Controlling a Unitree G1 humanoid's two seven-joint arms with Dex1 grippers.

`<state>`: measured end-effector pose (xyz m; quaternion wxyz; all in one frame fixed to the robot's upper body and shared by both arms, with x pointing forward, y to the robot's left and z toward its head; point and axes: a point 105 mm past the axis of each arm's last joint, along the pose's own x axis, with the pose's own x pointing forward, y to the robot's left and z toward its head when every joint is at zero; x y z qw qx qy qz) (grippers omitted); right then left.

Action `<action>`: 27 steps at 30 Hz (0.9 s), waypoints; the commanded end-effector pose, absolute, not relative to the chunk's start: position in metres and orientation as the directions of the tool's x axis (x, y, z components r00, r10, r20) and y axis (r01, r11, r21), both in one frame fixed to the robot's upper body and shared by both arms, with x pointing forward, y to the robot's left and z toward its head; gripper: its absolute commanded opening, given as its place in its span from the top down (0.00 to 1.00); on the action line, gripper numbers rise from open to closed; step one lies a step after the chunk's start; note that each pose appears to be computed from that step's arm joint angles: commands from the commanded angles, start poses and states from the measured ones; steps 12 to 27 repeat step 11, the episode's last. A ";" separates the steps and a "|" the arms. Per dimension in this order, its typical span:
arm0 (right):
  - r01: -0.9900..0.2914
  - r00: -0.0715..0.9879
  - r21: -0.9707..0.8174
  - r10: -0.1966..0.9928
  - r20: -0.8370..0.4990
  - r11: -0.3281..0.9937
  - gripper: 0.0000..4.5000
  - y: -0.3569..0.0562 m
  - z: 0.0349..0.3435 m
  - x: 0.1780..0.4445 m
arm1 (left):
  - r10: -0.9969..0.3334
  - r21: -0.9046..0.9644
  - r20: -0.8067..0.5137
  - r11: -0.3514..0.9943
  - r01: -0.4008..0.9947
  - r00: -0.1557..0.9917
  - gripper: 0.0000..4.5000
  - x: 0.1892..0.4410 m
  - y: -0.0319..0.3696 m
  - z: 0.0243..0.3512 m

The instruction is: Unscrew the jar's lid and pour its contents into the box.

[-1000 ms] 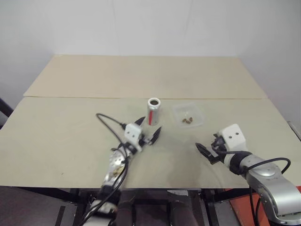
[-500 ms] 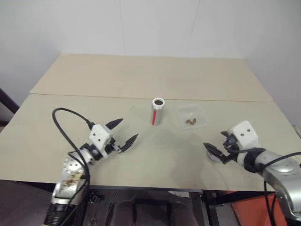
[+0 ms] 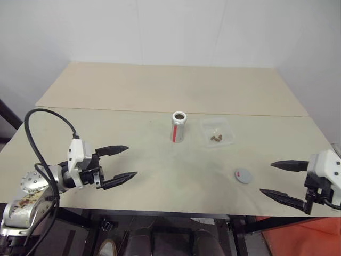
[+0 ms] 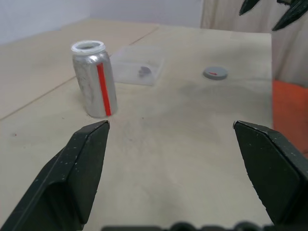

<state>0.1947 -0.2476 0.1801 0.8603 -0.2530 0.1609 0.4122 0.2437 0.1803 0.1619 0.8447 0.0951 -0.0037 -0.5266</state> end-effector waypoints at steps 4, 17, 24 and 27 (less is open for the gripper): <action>-0.789 0.614 -0.344 0.627 -0.480 0.509 0.00 -0.253 0.197 0.195 | -0.859 0.214 -0.091 0.478 0.852 0.504 0.00 0.241 0.182 0.172; -0.792 0.610 -0.366 0.640 -0.467 0.488 0.00 -0.250 0.199 0.208 | -0.826 0.224 -0.086 0.529 0.819 0.557 0.00 0.245 0.186 0.172; -0.792 0.610 -0.366 0.640 -0.467 0.488 0.00 -0.250 0.199 0.208 | -0.826 0.224 -0.086 0.529 0.819 0.557 0.00 0.245 0.186 0.172; -0.792 0.610 -0.366 0.640 -0.467 0.488 0.00 -0.250 0.199 0.208 | -0.826 0.224 -0.086 0.529 0.819 0.557 0.00 0.245 0.186 0.172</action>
